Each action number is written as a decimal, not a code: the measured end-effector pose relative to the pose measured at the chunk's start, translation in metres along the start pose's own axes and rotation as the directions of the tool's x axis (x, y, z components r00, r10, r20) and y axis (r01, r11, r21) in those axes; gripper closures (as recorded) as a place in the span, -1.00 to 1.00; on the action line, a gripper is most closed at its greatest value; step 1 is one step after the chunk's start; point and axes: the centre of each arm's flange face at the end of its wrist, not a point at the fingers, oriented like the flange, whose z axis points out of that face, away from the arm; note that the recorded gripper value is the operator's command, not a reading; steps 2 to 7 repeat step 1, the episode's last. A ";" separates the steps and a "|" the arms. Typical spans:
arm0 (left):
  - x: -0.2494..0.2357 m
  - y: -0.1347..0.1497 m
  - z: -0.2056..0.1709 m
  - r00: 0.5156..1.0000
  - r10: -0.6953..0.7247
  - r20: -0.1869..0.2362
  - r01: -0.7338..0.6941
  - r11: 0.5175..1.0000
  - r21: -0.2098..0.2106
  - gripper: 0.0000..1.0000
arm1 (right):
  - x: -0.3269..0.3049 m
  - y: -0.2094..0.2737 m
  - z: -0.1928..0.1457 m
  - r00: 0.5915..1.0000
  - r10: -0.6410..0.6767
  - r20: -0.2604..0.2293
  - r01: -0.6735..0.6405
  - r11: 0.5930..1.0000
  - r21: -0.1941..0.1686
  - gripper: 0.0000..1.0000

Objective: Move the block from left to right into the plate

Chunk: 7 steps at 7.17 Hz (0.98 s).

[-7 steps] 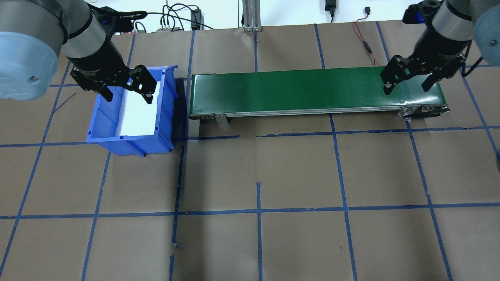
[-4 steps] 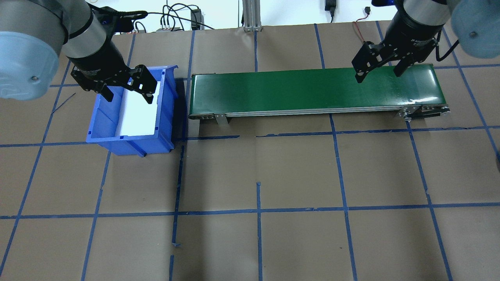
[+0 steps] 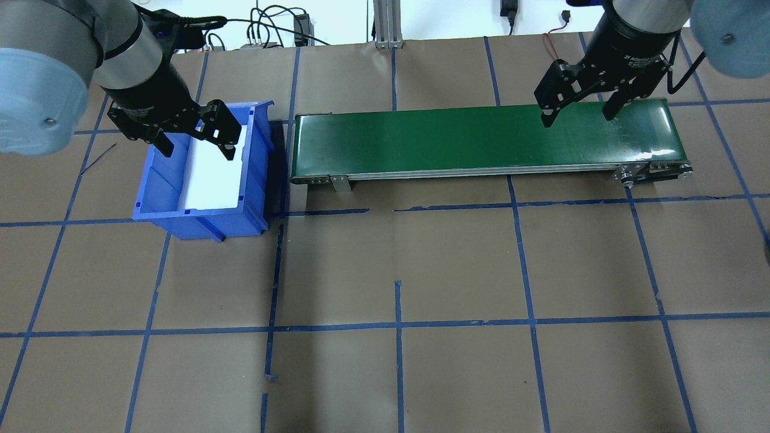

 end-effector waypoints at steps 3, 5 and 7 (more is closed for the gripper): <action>0.000 0.001 -0.001 1.000 0.000 0.000 0.000 1.000 0.000 -1.00 | 0.002 0.000 -0.001 1.000 0.008 -0.019 -0.008 1.000 0.000 -1.00; 0.000 0.001 -0.001 1.000 0.000 0.000 0.000 1.000 0.000 -1.00 | 0.002 0.000 -0.001 1.000 0.008 -0.019 -0.008 1.000 0.000 -1.00; 0.000 0.001 -0.001 1.000 0.000 0.000 0.000 1.000 0.000 -1.00 | 0.002 0.000 -0.001 1.000 0.008 -0.019 -0.008 1.000 0.000 -1.00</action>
